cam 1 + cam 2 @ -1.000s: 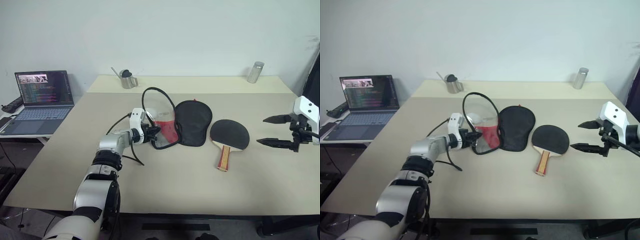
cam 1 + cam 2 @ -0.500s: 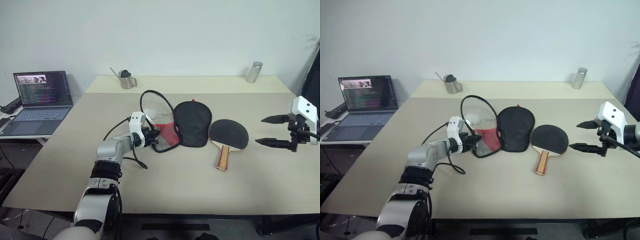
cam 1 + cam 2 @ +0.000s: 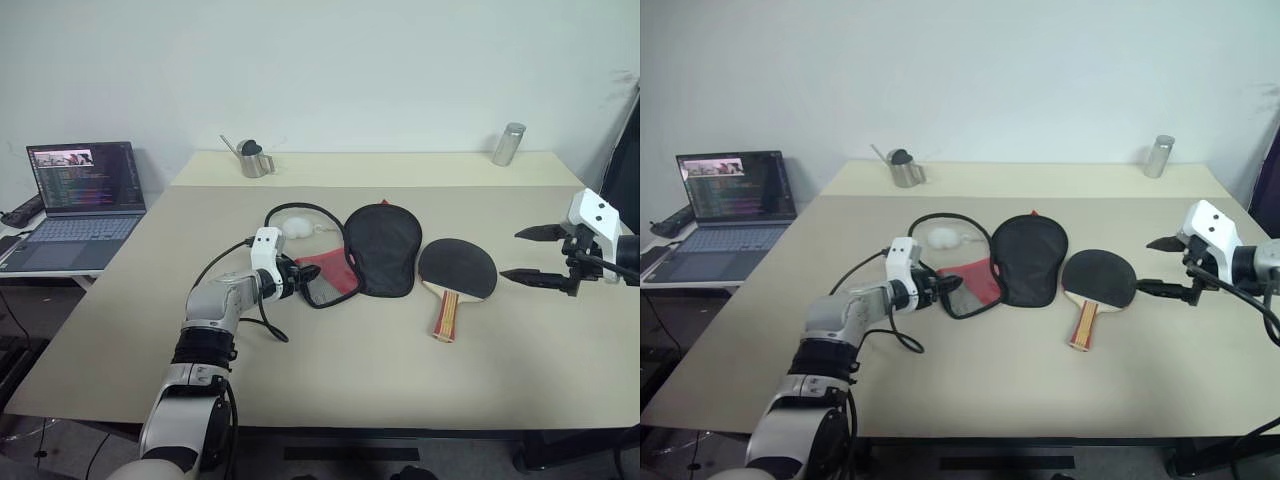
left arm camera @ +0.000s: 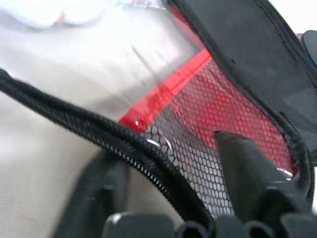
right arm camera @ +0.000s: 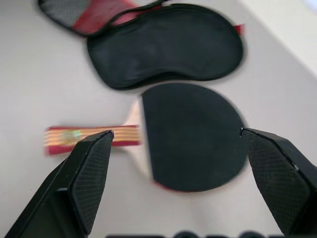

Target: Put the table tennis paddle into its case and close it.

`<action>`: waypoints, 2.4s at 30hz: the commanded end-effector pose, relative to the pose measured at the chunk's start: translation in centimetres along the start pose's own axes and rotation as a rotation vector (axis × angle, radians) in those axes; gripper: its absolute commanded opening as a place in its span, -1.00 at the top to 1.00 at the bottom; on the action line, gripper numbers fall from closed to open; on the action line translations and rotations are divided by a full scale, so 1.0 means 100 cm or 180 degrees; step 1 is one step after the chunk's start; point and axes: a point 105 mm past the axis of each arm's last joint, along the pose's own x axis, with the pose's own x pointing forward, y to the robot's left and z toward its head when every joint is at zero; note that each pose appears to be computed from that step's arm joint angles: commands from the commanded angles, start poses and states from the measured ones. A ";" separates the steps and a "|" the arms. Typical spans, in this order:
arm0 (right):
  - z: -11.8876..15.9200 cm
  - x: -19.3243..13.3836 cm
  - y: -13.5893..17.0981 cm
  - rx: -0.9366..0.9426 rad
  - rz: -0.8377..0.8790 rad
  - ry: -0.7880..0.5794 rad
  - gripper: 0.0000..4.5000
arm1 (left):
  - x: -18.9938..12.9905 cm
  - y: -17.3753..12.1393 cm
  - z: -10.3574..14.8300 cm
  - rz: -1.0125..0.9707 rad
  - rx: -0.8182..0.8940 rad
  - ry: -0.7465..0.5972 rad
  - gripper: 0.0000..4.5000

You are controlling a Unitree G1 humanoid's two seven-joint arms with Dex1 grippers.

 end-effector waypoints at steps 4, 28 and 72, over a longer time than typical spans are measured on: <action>0.012 0.020 -0.023 0.0811 -0.1090 -0.0065 -1.00 | -0.031 0.007 0.041 -0.0158 0.0627 -0.0310 -0.71; -0.007 0.082 0.077 0.3164 -0.2592 0.0718 -1.00 | -0.068 -0.018 0.035 -0.1248 0.1540 -0.0148 -0.71; -0.014 0.157 0.127 0.3232 -0.1730 0.1355 0.01 | -0.088 -0.013 0.040 -0.1057 0.1575 -0.0193 -0.72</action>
